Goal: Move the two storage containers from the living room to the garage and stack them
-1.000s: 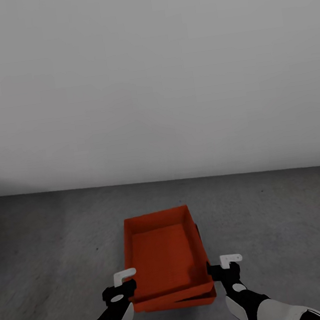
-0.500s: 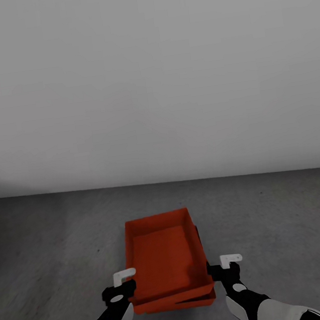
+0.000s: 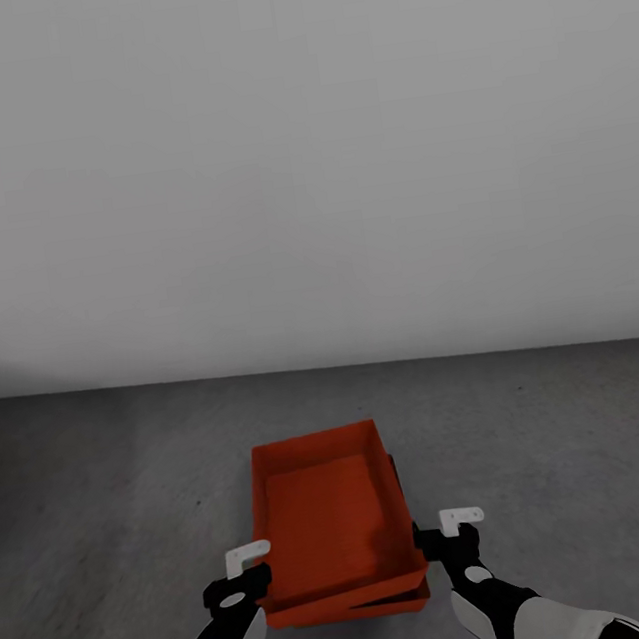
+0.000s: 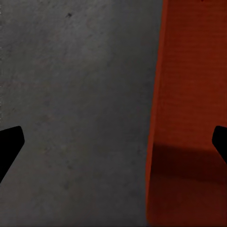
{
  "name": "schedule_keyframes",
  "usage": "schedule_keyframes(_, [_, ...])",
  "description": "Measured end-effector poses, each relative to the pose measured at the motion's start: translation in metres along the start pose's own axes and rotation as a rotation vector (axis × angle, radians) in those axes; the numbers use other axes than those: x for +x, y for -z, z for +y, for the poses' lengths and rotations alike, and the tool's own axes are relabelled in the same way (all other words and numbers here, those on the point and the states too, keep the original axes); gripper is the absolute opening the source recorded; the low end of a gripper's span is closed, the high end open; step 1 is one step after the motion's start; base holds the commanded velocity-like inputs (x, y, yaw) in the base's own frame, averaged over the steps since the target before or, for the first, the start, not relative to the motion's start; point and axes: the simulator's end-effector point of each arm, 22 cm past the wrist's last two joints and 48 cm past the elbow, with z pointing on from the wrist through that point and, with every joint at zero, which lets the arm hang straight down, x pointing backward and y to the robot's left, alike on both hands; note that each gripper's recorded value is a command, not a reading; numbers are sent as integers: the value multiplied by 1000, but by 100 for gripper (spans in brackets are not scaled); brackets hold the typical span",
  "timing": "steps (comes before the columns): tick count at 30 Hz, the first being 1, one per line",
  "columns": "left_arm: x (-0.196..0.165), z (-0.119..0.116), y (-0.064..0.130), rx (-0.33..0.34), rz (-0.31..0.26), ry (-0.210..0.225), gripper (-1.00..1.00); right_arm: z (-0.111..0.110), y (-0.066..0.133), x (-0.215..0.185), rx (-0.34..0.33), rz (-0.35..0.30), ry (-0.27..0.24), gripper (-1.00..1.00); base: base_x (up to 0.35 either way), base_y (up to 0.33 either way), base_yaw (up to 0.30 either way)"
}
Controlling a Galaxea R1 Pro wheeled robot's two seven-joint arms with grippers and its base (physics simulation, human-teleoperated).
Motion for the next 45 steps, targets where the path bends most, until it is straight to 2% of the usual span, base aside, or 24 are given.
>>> schedule_keyframes(27, [-22, 5, 37, 3, 0, 2, 100, 0, 31, -29, -1, 0, 0, 100, 0, 0, 0])
schedule_keyframes(39, [-26, 5, 37, 4, -6, 5, 100, 0, 31, -29, -1, 0, -1, 100, -3, 0, 0])
schedule_keyframes(45, [-26, 6, 36, 2, -2, 14, 100, 0, 31, -29, -1, 1, -1, 100, -201, 0, 0])
